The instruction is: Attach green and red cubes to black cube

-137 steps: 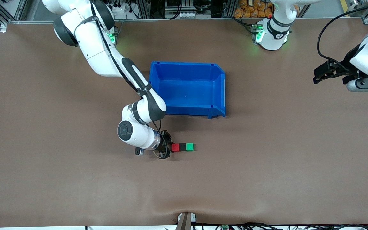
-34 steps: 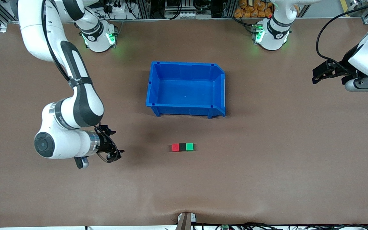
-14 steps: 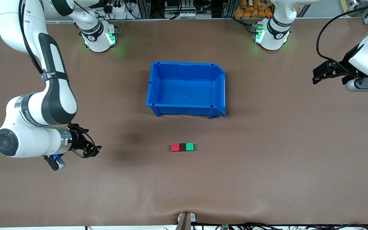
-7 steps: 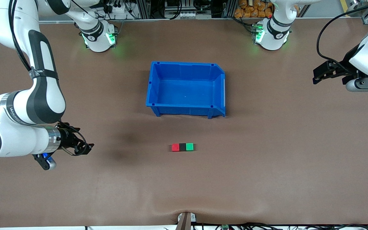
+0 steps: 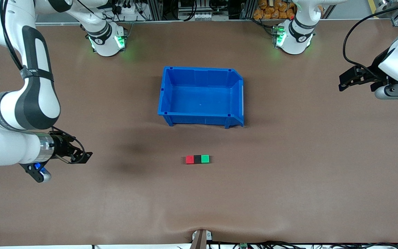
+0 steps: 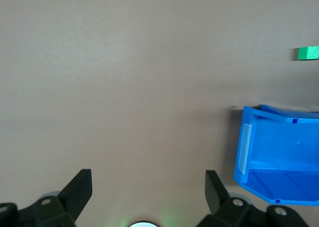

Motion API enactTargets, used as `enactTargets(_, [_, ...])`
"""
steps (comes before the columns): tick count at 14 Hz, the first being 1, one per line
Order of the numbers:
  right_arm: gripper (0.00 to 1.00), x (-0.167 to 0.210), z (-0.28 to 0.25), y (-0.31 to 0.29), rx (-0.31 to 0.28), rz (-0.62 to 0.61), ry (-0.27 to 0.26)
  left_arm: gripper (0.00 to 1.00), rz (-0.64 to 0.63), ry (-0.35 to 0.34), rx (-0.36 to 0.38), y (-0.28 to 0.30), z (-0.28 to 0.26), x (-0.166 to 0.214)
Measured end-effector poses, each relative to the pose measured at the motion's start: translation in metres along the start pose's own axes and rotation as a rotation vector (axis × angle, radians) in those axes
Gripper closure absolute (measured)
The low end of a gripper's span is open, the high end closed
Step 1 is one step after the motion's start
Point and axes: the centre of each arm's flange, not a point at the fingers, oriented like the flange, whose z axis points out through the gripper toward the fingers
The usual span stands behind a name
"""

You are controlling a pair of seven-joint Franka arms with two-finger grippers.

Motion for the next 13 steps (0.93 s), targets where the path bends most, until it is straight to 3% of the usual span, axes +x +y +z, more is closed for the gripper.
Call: enactTargets(13, [0.0, 0.005, -0.041, 0.047, 0.002, -0.149, -0.02, 0.0, 0.001, 0.0, 0.0, 0.0, 0.0, 0.0])
